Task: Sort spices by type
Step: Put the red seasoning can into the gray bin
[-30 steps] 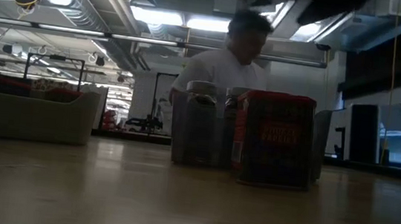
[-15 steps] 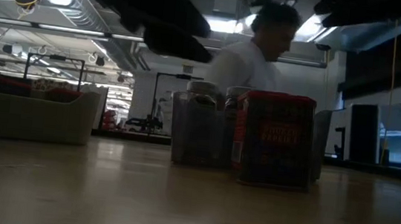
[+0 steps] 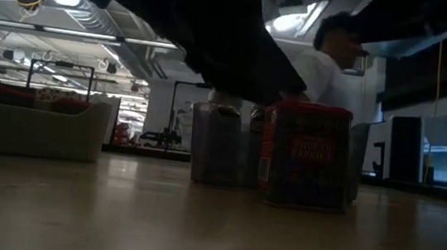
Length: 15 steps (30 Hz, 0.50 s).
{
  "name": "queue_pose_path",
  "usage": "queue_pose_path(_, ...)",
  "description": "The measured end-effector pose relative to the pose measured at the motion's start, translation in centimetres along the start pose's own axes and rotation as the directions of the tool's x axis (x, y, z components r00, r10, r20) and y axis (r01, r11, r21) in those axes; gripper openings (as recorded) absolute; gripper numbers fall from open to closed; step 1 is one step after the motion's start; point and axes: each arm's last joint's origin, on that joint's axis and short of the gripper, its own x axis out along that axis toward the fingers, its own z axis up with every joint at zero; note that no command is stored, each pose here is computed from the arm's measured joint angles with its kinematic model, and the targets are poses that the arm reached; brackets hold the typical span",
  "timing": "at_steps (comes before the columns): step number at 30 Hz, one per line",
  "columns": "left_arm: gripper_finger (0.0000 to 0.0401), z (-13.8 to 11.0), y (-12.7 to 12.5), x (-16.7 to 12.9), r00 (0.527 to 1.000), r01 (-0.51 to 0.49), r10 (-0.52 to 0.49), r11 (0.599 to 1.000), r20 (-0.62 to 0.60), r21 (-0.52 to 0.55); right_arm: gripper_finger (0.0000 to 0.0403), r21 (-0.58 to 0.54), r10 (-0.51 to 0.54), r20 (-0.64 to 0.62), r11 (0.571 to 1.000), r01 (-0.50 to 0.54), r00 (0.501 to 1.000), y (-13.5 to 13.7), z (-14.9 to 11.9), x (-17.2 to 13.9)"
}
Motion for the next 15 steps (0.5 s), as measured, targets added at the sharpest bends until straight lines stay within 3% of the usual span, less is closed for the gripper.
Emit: queue_pose_path(15, 0.0359, -0.6, -0.6, 1.2, 0.995, 0.092, -0.092, 0.995, 0.024, -0.035, 0.0310, 0.001, 0.003, -0.008, 1.000, -0.002, 1.000, 0.0, -0.2, 0.1)
